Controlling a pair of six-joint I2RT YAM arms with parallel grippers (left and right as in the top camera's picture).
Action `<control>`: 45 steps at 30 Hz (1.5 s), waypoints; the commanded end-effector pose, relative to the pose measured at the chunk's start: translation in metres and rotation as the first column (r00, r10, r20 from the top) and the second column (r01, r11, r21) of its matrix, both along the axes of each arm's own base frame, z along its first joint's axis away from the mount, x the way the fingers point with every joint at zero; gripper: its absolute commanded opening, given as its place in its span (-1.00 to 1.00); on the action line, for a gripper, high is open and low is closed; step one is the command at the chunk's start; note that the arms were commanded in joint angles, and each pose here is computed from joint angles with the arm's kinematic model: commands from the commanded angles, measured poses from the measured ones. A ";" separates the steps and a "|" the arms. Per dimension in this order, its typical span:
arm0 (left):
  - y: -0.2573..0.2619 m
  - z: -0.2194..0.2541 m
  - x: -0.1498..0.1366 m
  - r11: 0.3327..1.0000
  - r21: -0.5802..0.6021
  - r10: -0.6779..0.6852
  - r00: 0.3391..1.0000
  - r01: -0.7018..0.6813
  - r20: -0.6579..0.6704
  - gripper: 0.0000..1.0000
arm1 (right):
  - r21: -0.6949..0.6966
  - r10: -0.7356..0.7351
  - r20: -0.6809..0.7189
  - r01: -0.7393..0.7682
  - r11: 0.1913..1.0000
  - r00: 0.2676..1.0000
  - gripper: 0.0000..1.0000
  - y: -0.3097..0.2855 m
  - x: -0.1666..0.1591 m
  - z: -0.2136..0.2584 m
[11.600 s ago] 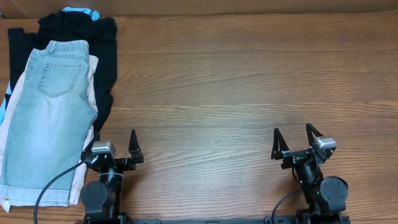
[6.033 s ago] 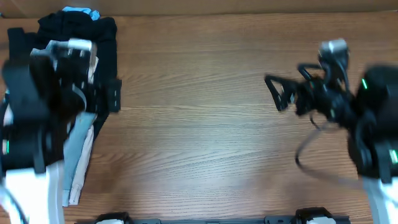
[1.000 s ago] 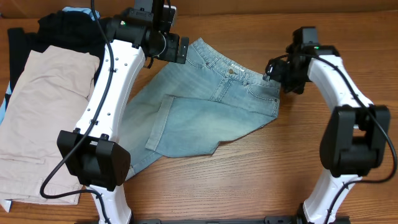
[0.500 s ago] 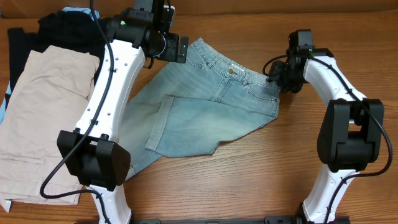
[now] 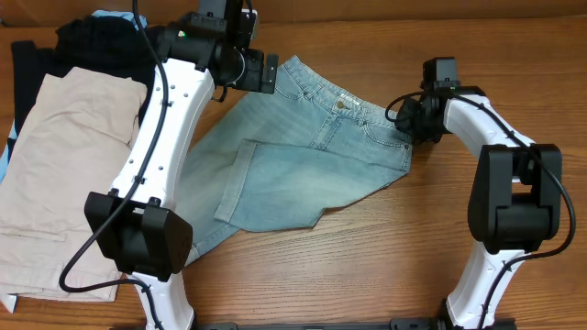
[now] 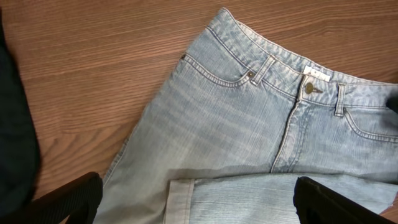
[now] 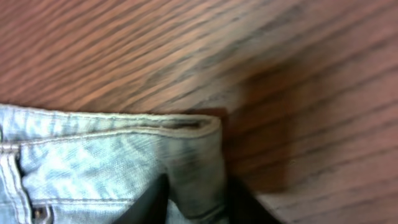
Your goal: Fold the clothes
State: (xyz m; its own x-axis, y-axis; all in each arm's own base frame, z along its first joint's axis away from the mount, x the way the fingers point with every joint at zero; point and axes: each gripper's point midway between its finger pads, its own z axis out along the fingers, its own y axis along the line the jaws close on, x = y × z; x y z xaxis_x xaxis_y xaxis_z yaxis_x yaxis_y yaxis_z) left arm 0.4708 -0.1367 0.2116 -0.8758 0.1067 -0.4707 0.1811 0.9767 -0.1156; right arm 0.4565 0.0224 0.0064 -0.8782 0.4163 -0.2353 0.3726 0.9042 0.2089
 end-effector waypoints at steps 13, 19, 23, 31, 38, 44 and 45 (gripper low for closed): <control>-0.003 -0.013 0.000 0.999 0.000 0.033 0.999 -0.033 -0.033 1.00 | 0.029 -0.601 -0.158 0.612 0.791 0.784 -0.92 -0.139 -0.047 -0.012; -0.008 -0.017 0.000 1.000 -0.020 0.021 0.999 -0.022 -0.046 1.00 | 0.118 -0.771 -0.317 0.829 0.547 0.553 -0.92 -0.199 -0.096 -0.012; -0.014 -0.031 -0.003 0.999 -0.044 0.002 0.996 -0.006 -0.090 1.00 | 0.269 -0.712 -0.351 0.793 0.546 0.609 -0.36 -0.200 -0.096 -0.004; -0.035 -0.088 -0.014 0.992 -0.106 -0.093 0.962 0.068 -0.255 1.00 | 0.457 -0.516 -0.233 0.562 0.690 0.824 1.00 -0.174 -0.074 0.017; -0.057 -0.137 -0.030 0.984 -0.096 -0.178 0.914 0.153 -0.364 0.85 | 0.452 -0.434 -0.050 0.408 0.793 0.899 1.00 -0.168 -0.067 0.074; -0.066 -0.163 -0.047 0.976 -0.062 -0.213 0.875 0.207 -0.435 -0.20 | 0.407 -0.362 0.119 0.287 0.867 0.924 1.00 -0.153 -0.072 0.142; -0.065 -0.166 -0.048 0.977 -0.060 -0.210 0.871 0.205 -0.444 -0.43 | 0.402 -0.358 0.140 0.277 0.873 0.923 1.00 -0.151 -0.073 0.152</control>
State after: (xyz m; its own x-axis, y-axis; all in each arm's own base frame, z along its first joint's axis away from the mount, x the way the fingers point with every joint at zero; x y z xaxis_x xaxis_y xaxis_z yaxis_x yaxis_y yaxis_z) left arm 0.4282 -0.1987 0.0566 -0.9588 0.2768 -0.0643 0.2841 0.9295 -0.2352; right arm 0.3820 -0.1388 0.1187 -0.5968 0.8003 -0.0585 0.6367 0.5166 0.5725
